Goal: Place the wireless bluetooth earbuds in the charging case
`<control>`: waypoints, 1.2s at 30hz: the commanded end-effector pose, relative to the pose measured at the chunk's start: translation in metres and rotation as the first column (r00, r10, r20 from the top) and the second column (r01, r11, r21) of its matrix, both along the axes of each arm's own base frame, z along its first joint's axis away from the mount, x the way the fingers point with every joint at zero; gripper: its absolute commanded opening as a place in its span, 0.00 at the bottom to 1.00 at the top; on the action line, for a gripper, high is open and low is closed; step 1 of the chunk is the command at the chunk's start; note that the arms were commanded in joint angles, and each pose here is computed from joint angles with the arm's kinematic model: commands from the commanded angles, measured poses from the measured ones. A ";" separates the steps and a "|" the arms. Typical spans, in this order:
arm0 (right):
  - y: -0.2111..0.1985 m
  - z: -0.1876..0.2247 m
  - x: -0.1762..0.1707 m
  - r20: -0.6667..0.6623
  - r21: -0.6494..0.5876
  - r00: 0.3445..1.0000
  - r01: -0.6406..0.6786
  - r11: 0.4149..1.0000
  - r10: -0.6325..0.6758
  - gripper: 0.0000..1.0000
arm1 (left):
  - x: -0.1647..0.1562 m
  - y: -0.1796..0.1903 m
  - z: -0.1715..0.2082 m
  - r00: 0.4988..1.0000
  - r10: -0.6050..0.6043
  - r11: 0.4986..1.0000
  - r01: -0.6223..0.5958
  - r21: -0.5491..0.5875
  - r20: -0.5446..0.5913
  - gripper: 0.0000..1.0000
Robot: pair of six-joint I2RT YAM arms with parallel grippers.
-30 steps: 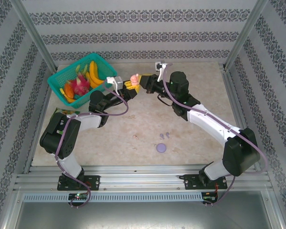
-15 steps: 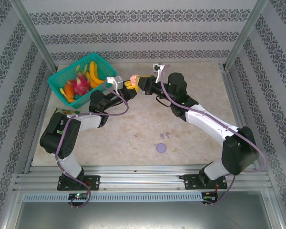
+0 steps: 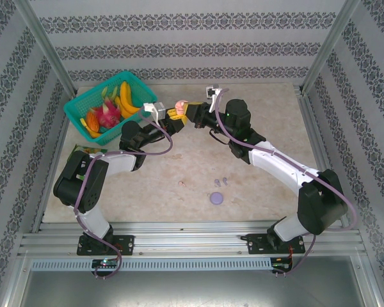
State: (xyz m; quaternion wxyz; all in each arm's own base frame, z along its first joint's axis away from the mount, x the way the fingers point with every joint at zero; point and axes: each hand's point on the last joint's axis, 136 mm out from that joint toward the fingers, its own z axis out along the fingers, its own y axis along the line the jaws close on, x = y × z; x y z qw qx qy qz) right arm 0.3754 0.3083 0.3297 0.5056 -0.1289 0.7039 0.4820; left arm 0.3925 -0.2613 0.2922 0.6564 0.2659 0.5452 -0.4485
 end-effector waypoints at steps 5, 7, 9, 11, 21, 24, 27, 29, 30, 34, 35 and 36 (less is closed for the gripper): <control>0.001 0.008 0.002 0.028 0.024 1.000 0.009 1.000 -0.009 0.14 | -0.011 -0.008 0.024 0.997 -0.037 0.999 0.039 -0.029 0.067 0.00; 0.001 0.010 0.002 0.031 0.027 0.999 0.010 1.000 -0.010 0.14 | -0.011 -0.008 0.023 0.997 -0.037 0.999 0.039 -0.029 0.066 0.00; 0.001 0.011 0.002 0.035 0.029 0.999 0.011 1.000 -0.012 0.14 | -0.011 -0.008 0.024 0.997 -0.038 0.999 0.040 -0.029 0.067 0.00; 0.000 0.012 0.002 0.038 0.030 0.999 0.011 0.999 -0.012 0.14 | -0.011 -0.008 0.024 0.997 -0.038 0.999 0.040 -0.027 0.068 0.00; -0.002 0.014 0.002 0.048 0.037 0.999 0.021 0.999 -0.022 0.13 | -0.010 -0.010 0.022 0.997 -0.045 0.999 0.046 -0.025 0.061 0.00; -0.002 0.019 0.000 0.061 0.045 0.998 0.013 0.999 -0.016 0.13 | -0.010 -0.010 0.021 0.997 -0.042 0.999 0.044 -0.026 0.058 0.00; -0.002 0.021 -0.003 0.071 0.047 0.997 0.010 0.999 -0.013 0.13 | -0.009 -0.010 0.020 0.998 -0.043 0.999 0.045 -0.026 0.056 0.00; -0.004 0.022 -0.004 0.079 0.047 0.997 0.017 0.999 -0.021 0.13 | -0.009 -0.010 0.020 0.998 -0.043 0.999 0.045 -0.028 0.054 0.00; -0.005 0.022 -0.004 0.081 0.045 0.996 0.021 0.999 -0.025 0.13 | -0.008 -0.010 0.020 0.998 -0.043 0.999 0.044 -0.027 0.053 0.00; -0.008 0.016 -0.003 0.077 0.034 0.996 0.039 0.999 -0.041 0.13 | -0.008 -0.010 0.022 0.997 -0.044 0.999 0.046 -0.029 0.056 0.00; -0.007 0.013 -0.002 0.074 0.032 0.996 0.040 0.999 -0.042 0.13 | -0.008 -0.010 0.022 0.998 -0.045 0.999 0.046 -0.029 0.054 0.00; -0.008 0.012 -0.002 0.071 0.033 0.997 0.041 0.999 -0.043 0.13 | -0.009 -0.011 0.022 0.997 -0.046 0.998 0.048 -0.030 0.055 0.00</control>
